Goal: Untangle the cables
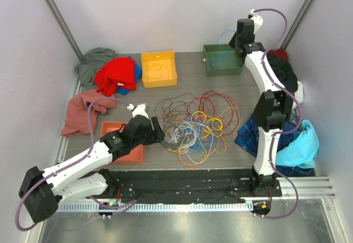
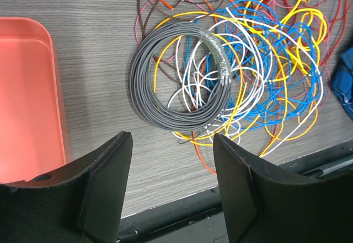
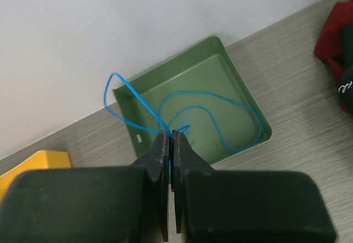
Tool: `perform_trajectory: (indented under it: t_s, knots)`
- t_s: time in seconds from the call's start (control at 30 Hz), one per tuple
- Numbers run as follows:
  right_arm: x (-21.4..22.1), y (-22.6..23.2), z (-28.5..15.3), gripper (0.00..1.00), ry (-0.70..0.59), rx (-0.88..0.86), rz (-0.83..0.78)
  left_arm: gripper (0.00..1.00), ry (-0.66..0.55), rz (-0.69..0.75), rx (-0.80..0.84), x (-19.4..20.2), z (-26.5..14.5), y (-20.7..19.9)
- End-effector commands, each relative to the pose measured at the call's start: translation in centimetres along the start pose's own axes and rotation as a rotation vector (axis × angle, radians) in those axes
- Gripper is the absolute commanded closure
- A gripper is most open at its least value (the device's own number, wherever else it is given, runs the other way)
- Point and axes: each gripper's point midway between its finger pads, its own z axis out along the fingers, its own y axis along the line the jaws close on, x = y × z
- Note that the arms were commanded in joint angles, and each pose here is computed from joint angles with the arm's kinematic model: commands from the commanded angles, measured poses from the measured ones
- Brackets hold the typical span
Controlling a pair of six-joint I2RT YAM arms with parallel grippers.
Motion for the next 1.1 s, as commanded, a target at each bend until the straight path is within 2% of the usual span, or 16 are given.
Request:
perform_trajectory:
  t_s: [0.0,0.2,0.23,0.3,0.33,0.43,0.6,0.63,0.67,0.7,0.73,0.8,0.83,0.9,0.93,1.07]
  knots:
    - [-4.1,1.1,0.4,0.99,-0.093,-0.063,0.073,0.35,-0.025,0.006,-0.009,-1.3,0.3,-0.8]
    - [-0.1,0.1,3.7,0.99,-0.017,-0.056,0.073,0.36,0.024,0.020,-0.020,-0.7,1.6,-1.4]
    - [1.2,0.1,4.4,0.96,0.013,-0.062,0.068,0.36,0.027,0.020,-0.021,-0.7,1.7,-1.5]
    - [2.2,0.0,4.7,0.67,0.040,-0.062,0.068,0.36,0.040,0.024,-0.021,-0.5,1.9,-1.6]
    - [2.1,0.0,4.7,0.43,0.037,-0.056,0.072,0.36,0.042,0.024,-0.015,-0.5,1.9,-1.7]
    - [1.8,0.8,3.6,0.32,0.034,-0.062,0.058,0.36,0.036,0.025,-0.002,-0.5,1.7,-1.8]
    - [-1.4,1.9,-2.1,0.31,-0.021,-0.079,0.078,0.36,0.015,0.005,0.038,-0.8,1.0,-2.2]
    - [-1.4,2.3,-3.2,0.32,-0.021,-0.096,0.090,0.36,0.010,-0.002,0.050,-0.9,1.0,-2.4]
    - [1.6,2.4,-3.9,0.31,0.034,-0.100,0.071,0.36,0.013,-0.005,0.051,-0.6,1.0,-2.3]
    - [-0.5,3.8,-6.9,0.32,-0.015,-0.168,0.092,0.36,0.009,-0.010,0.069,-0.7,0.7,-2.5]
    - [2.9,3.0,-7.4,0.32,0.043,-0.161,0.063,0.36,0.003,-0.018,0.080,-0.8,0.6,-2.7]
    - [3.5,5.0,-11.5,0.33,0.034,-0.242,0.055,0.36,0.004,-0.026,0.095,-0.6,0.5,-2.7]
    - [6.7,4.2,-12.2,0.34,0.089,-0.233,0.029,0.37,-0.002,-0.034,0.112,-0.7,0.2,-3.0]
    - [8.4,5.7,-15.6,0.37,0.109,-0.300,0.011,0.37,0.005,-0.041,0.121,-0.4,0.1,-2.9]
    - [11.4,4.8,-16.3,0.37,0.160,-0.291,-0.017,0.37,-0.001,-0.048,0.135,-0.5,-0.2,-3.1]
    - [16.7,4.0,-20.8,0.44,0.228,-0.332,-0.090,0.37,-0.006,-0.064,0.150,-0.1,-0.7,-2.7]
